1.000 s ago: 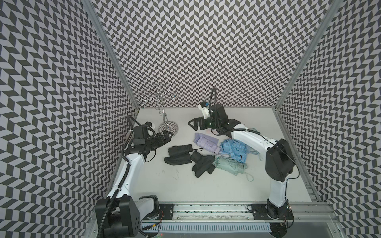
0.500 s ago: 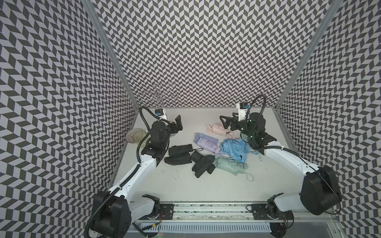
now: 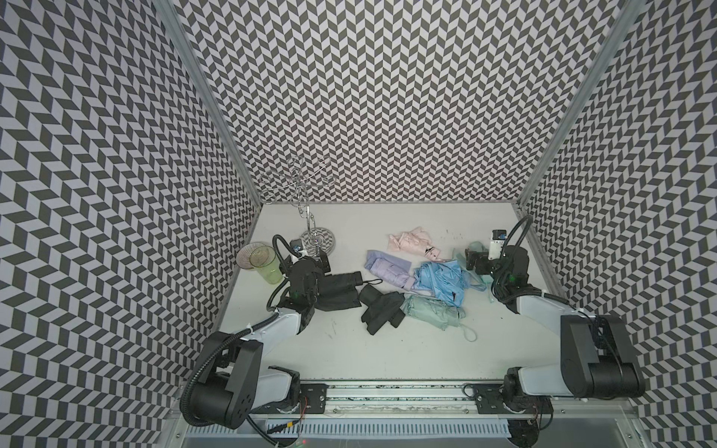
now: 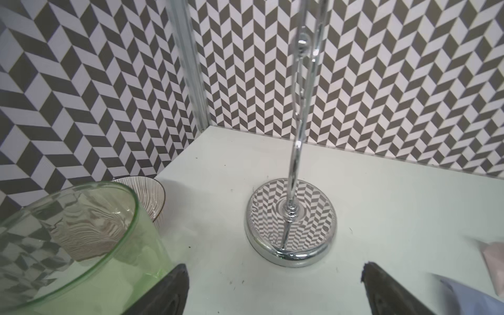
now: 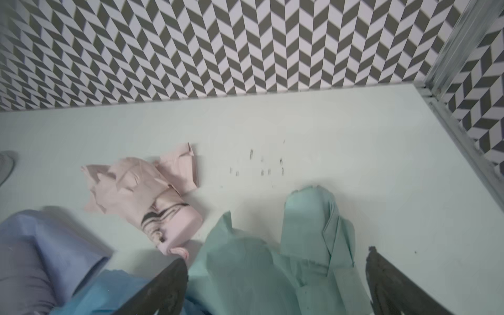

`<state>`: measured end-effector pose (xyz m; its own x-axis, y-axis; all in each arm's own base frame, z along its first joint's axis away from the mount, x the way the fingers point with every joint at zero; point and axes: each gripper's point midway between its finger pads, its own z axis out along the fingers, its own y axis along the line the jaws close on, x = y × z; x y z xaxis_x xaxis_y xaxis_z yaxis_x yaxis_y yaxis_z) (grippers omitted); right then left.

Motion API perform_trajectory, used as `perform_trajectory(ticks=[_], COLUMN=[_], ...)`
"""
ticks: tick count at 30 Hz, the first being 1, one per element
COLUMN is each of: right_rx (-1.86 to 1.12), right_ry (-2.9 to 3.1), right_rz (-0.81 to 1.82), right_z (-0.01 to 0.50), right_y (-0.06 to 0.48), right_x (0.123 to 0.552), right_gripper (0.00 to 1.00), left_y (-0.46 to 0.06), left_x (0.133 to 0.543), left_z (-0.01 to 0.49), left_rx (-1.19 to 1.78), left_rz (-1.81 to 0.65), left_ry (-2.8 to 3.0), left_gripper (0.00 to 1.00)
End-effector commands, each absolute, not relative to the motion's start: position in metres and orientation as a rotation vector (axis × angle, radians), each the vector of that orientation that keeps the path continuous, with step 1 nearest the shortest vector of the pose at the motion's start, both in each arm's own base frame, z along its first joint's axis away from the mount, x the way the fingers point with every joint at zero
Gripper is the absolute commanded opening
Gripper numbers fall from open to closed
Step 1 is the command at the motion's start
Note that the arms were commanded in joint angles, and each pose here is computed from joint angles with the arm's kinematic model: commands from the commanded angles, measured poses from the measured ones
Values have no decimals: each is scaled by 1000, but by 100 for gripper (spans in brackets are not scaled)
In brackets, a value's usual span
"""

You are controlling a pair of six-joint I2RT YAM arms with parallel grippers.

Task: Take umbrellas out of sleeves
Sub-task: Reset both arms

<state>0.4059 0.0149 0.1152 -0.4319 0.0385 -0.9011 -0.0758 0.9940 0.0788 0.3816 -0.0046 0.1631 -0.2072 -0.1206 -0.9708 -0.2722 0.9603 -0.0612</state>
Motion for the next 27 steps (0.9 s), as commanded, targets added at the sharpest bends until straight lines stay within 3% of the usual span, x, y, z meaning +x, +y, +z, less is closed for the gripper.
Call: perform_trajectory(ticks=[1, 9, 15, 20, 27], right_rx=[-98, -178, -168, -218, -164], right_ry=[1840, 1773, 1667, 1562, 1577], right_rz=[109, 211, 177, 175, 153], right_z=[143, 140, 152, 153, 154], right_y=[13, 33, 29, 38, 31], right_x=[427, 424, 398, 366, 381], right_gripper=[99, 99, 100, 100, 100], left_y=[11, 49, 19, 6, 13], left_x=[387, 369, 383, 367, 381], left_z=[182, 165, 154, 155, 149], left_rx=[-318, -341, -111, -34, -81], left_rz=[137, 129, 23, -6, 22], left_ry=[1714, 1621, 1618, 1545, 1597], left_gripper=[100, 100, 100, 100, 99])
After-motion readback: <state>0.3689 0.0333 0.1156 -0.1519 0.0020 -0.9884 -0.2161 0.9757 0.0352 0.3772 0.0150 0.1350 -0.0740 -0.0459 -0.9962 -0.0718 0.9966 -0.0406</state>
